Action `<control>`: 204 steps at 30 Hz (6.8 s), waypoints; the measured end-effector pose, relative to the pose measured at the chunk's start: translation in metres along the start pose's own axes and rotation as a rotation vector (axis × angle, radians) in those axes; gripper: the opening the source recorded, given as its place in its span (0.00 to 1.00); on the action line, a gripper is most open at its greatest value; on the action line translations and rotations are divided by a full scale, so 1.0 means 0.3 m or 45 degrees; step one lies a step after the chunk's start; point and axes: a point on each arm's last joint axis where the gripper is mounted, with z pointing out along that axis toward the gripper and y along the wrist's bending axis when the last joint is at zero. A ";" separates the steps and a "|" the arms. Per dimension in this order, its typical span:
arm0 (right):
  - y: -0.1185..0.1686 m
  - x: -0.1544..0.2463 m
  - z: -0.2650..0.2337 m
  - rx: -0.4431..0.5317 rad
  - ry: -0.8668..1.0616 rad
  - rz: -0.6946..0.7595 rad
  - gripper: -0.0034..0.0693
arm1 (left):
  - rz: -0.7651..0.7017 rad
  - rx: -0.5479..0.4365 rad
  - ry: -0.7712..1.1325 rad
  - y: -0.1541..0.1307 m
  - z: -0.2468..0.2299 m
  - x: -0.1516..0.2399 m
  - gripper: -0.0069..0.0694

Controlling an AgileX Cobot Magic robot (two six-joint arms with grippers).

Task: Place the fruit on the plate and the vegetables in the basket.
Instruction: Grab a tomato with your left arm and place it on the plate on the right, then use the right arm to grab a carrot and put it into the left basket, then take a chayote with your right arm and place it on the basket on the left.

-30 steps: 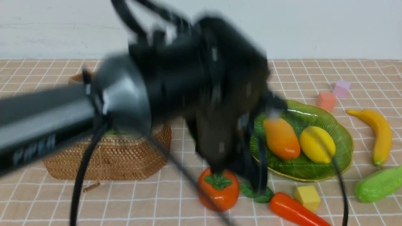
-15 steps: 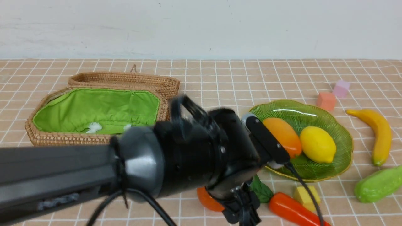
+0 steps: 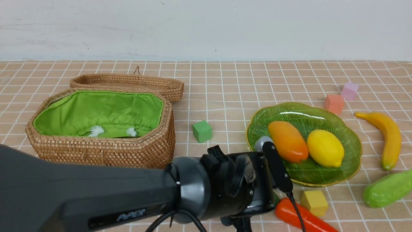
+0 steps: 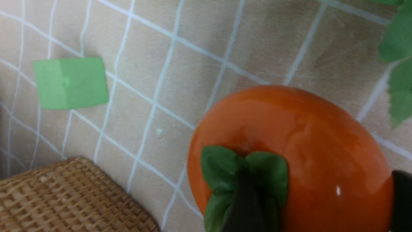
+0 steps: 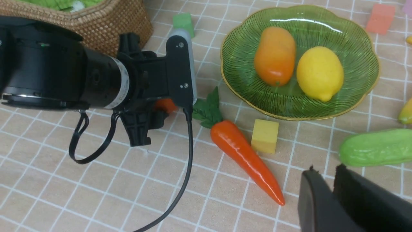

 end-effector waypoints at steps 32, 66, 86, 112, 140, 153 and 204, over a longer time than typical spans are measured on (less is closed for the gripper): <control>0.001 -0.006 0.000 -0.006 -0.027 0.004 0.21 | -0.432 0.135 -0.611 0.300 -0.071 -0.256 0.61; -0.004 -0.073 0.121 0.040 0.296 -0.018 0.21 | -0.673 0.250 -0.505 0.405 -0.540 -0.101 0.13; -0.017 0.065 0.778 -0.225 0.938 -0.356 0.58 | -0.885 0.450 -0.914 0.115 -0.845 0.718 0.07; 0.206 -0.149 0.843 -0.435 0.651 -0.577 0.44 | -1.103 0.195 -0.842 0.135 -0.831 0.852 0.07; 0.499 -0.705 1.030 -0.476 0.317 -0.776 0.74 | -1.147 0.054 -1.001 0.179 -0.851 0.842 0.07; -0.141 -0.473 0.679 0.336 0.655 0.270 0.11 | -0.870 0.238 -1.075 0.127 -0.870 0.808 0.07; 0.413 -0.666 1.034 -0.565 0.209 -0.224 0.66 | -1.325 0.025 -0.793 0.176 -0.819 0.884 0.07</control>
